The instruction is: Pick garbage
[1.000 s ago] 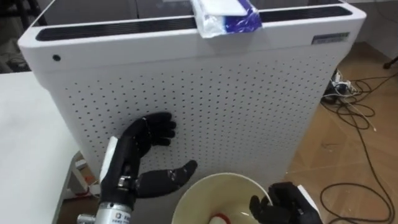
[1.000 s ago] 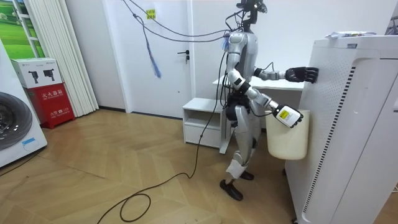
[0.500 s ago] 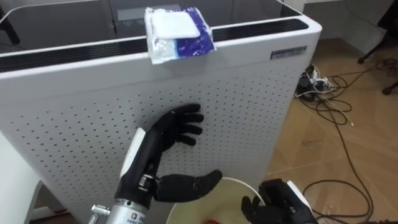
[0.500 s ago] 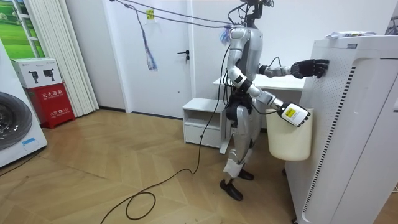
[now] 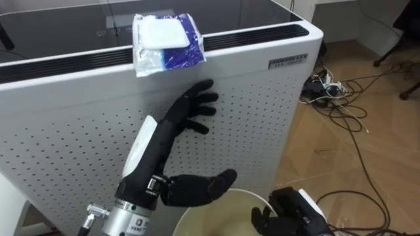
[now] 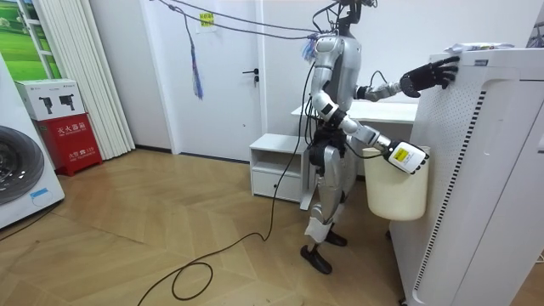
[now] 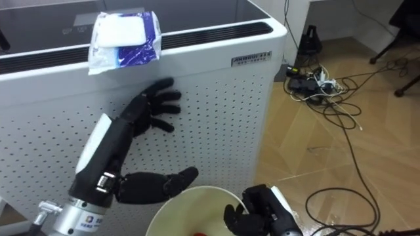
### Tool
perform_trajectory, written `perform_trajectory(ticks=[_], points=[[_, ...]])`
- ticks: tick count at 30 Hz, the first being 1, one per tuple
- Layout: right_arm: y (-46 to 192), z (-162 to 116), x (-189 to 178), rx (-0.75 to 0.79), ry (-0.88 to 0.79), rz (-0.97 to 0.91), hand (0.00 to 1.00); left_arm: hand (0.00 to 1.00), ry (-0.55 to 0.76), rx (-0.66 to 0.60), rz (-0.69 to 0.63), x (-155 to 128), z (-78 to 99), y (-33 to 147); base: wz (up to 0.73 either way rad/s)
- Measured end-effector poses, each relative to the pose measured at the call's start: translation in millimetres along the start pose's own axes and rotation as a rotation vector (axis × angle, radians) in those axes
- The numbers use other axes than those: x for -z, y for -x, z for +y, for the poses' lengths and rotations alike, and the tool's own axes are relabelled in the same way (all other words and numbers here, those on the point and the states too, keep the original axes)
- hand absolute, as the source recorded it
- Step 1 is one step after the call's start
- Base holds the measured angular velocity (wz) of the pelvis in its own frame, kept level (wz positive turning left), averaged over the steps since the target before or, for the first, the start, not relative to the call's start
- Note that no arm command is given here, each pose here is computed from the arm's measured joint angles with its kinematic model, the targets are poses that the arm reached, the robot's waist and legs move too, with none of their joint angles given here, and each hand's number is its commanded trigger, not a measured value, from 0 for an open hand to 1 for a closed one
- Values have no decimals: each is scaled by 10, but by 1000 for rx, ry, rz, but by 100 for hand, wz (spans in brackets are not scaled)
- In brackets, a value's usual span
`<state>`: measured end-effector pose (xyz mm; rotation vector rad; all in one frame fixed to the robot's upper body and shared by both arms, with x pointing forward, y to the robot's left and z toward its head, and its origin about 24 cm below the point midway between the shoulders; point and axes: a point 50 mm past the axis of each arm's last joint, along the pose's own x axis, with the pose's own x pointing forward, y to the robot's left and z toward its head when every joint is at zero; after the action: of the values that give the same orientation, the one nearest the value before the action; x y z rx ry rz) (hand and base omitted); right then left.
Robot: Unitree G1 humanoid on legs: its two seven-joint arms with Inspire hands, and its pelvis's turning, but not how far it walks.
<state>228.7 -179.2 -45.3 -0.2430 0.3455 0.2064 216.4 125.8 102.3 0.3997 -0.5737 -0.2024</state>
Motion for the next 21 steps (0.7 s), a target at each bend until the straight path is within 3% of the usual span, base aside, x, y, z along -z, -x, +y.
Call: perform_trajectory(ticks=[10, 21], points=[[8, -27, 5, -17, 10, 3, 100, 0, -12, 10, -7, 15, 14, 28, 2], [13, -111, -5, -10, 45, 4, 100, 0, -7, 51, 40, 170, -29, 243, 3]])
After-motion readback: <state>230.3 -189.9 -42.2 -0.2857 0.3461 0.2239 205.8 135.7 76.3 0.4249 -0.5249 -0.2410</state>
